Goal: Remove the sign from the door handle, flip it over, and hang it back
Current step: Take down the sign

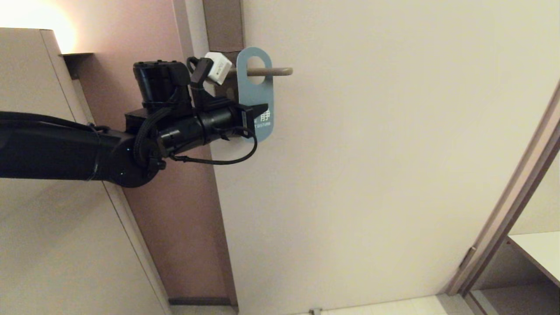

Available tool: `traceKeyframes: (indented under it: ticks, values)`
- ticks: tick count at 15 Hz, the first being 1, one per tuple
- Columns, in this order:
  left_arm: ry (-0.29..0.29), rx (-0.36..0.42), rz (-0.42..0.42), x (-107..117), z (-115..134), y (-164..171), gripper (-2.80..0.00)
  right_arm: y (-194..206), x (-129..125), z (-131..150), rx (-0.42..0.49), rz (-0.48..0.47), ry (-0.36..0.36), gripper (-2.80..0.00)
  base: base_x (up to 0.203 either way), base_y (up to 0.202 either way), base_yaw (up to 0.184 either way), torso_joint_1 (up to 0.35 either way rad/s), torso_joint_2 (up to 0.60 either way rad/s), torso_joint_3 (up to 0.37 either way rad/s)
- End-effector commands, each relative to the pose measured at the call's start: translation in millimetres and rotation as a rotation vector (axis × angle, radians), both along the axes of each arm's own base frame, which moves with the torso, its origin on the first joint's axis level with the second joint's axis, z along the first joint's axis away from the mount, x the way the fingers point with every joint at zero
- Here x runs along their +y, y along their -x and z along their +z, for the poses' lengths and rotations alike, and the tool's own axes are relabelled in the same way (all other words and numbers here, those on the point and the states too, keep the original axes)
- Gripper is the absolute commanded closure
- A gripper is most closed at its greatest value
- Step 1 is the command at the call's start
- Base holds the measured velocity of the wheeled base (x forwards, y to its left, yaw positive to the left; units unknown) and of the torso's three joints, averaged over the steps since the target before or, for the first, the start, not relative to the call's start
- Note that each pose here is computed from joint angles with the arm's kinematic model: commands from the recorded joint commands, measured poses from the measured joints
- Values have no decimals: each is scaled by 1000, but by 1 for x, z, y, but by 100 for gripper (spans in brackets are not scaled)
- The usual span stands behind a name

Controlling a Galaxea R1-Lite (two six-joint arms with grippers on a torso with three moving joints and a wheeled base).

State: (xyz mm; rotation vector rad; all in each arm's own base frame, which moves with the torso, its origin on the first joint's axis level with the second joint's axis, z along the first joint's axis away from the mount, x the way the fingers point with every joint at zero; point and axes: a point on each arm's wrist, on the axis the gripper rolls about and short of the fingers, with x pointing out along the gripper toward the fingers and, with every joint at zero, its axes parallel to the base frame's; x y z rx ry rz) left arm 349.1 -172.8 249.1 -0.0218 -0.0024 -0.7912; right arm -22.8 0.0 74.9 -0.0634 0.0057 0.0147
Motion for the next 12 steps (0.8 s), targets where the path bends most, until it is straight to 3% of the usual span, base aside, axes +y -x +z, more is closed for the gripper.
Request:
traceKeyframes:
  ticks: [1, 12]
  values:
    - [-1, 4, -7, -5, -5, -5, 0, 0, 0, 0, 0, 1, 1, 0, 0, 0, 0, 0, 0, 0]
    - [2, -3, -23, -19, -7, -21, 0, 0, 0, 0, 0, 1, 1, 0, 0, 0, 0, 0, 0, 0]
